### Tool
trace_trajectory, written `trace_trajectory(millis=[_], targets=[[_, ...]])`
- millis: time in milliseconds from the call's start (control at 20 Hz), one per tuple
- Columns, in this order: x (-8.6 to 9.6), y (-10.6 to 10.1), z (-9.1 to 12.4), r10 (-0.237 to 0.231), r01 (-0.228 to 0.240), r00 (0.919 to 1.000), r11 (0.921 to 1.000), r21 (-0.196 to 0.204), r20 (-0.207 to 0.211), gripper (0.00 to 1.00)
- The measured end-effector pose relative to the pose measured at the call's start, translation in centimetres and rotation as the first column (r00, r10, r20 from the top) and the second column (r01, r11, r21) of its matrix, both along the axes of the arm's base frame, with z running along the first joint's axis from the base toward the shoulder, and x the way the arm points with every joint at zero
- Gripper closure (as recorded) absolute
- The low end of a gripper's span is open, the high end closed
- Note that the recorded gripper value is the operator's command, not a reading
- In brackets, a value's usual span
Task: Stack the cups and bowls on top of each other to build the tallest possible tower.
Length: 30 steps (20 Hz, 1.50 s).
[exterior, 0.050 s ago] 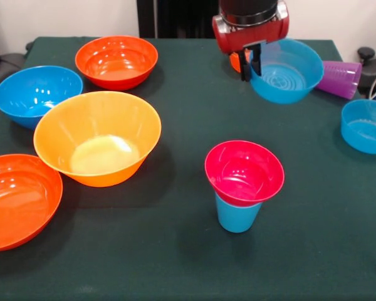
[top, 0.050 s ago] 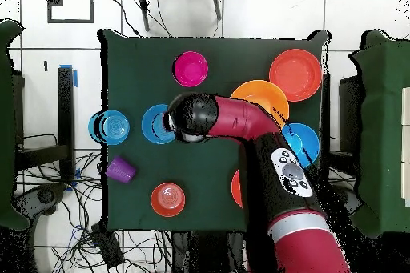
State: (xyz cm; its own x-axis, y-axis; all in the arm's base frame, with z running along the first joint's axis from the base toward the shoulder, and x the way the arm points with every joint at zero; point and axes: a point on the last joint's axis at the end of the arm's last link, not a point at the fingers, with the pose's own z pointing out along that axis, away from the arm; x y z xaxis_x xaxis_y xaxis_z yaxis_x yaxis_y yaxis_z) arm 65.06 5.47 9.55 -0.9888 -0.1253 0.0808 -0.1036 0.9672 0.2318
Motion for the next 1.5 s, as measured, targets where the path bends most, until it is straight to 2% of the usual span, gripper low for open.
trace_trajectory(millis=[100, 300, 450, 500, 850, 1100, 1500], targets=[[0.5, -0.3, 0.4, 0.0, 0.001, 0.9998, 0.9999, 0.01, -0.02, 1.0], [3.3, -1.0, 2.0, 0.005, -0.004, 0.999, 0.9996, 0.027, -0.044, 1.0], [5.8, -1.4, 3.1, 0.003, -0.002, 0.9991, 0.9993, 0.037, -0.041, 1.0], [7.5, -1.8, 3.8, 0.001, 0.001, 0.9993, 0.9991, 0.043, -0.037, 1.0], [12.9, -3.1, 5.4, -0.017, 0.017, 0.9999, 0.9984, 0.053, 0.001, 1.0], [16.6, -3.4, 5.6, -0.026, 0.024, 0.9994, 0.9978, 0.062, 0.021, 1.0], [19.7, -3.6, 4.7, -0.034, 0.032, 0.9992, 0.9968, 0.073, 0.023, 1.0]])
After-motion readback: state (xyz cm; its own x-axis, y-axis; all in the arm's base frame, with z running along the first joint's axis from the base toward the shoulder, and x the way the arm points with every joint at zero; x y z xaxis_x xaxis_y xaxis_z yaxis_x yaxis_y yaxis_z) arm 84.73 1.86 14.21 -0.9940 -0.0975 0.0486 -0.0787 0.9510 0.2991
